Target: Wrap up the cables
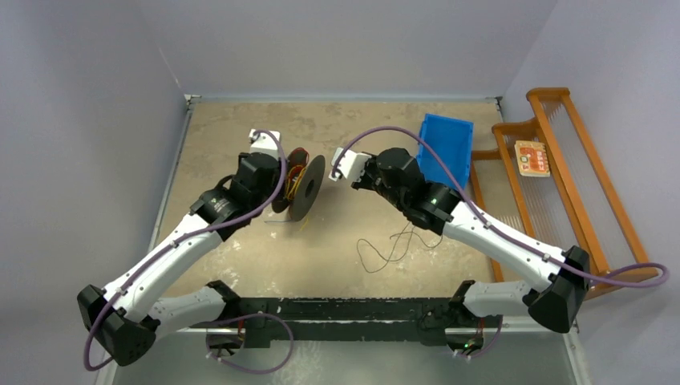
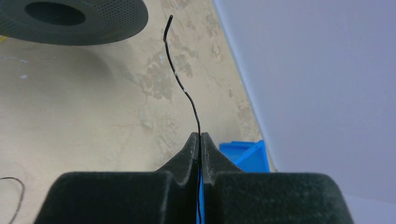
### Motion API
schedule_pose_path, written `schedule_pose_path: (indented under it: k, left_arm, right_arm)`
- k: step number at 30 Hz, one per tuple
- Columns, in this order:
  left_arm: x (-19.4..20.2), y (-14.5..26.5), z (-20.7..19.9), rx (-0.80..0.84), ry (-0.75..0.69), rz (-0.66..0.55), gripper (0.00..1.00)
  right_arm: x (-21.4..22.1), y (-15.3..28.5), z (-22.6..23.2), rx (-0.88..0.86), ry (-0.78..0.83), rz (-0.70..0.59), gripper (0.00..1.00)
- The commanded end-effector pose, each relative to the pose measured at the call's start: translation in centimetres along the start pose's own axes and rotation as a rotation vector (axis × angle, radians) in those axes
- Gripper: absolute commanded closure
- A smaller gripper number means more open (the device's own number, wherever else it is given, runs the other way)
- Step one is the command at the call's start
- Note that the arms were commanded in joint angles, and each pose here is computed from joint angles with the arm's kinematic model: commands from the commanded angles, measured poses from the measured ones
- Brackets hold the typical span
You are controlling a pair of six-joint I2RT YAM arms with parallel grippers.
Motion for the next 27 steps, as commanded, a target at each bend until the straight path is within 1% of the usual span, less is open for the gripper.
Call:
schedule_pose_path:
  k: [1,7,9,14,17,18,23,24,27]
  left_arm:
    - [-1.0,-1.6,0.9,0.106,0.091,-0.02,0.44]
    - [-1.8,-2.6,1.9,0.206,0.235,-0.034,0.45]
    - [-1.9,-2.7,1.7,0.24,0.252,-0.034,0.45]
    - [-2.0,-3.0,1.8,0.279,0.284,-0.038,0.45]
    - [-1.8,-2.9,1.6,0.323,0.317,-0.044,0.44]
    - [-1.6,-2.8,1.5,0.33,0.321,-0.04,0.44]
    - [-1.2,-2.4,1.7,0.33,0.323,-0.04,0.42]
    - [-1.2,-2.4,1.7,0.33,0.324,-0.042,0.42]
    - [-1.3,-2.2,2.0,0.319,0.322,-0.048,0.41]
  right_arm:
    - [-1.2,-1.1,-1.4,0.004,0.185,-0.089,1.0]
    - [-2.4,-2.3,-3.2,0.091,0.432,-0.182,1.0]
    - [-3.1,-2.8,-3.8,0.122,0.516,-0.215,1.0]
    - [-4.3,-4.8,-3.5,0.122,0.741,-0.27,1.0]
    - [-4.8,-5.9,-2.9,0.12,0.82,-0.333,1.0]
    - [-4.6,-6.3,-2.4,0.134,0.868,-0.343,1.0]
    - [-5.1,-8.0,-2.6,0.237,0.965,-0.318,1.0]
    - [-5.4,-8.3,-2.6,0.241,0.994,-0.314,1.0]
    - [-6.0,-9.6,-1.8,0.184,1.037,-0.333,1.0]
Point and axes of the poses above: each gripper's point midway between its finger pads, its own y axis back along the fingers, its own z axis along the line the jaws close on, x = y × z, the point moved 9 cm from there along y, back along the fingers, and after that the axes turned 1 degree about y, right-handed, at the moved point
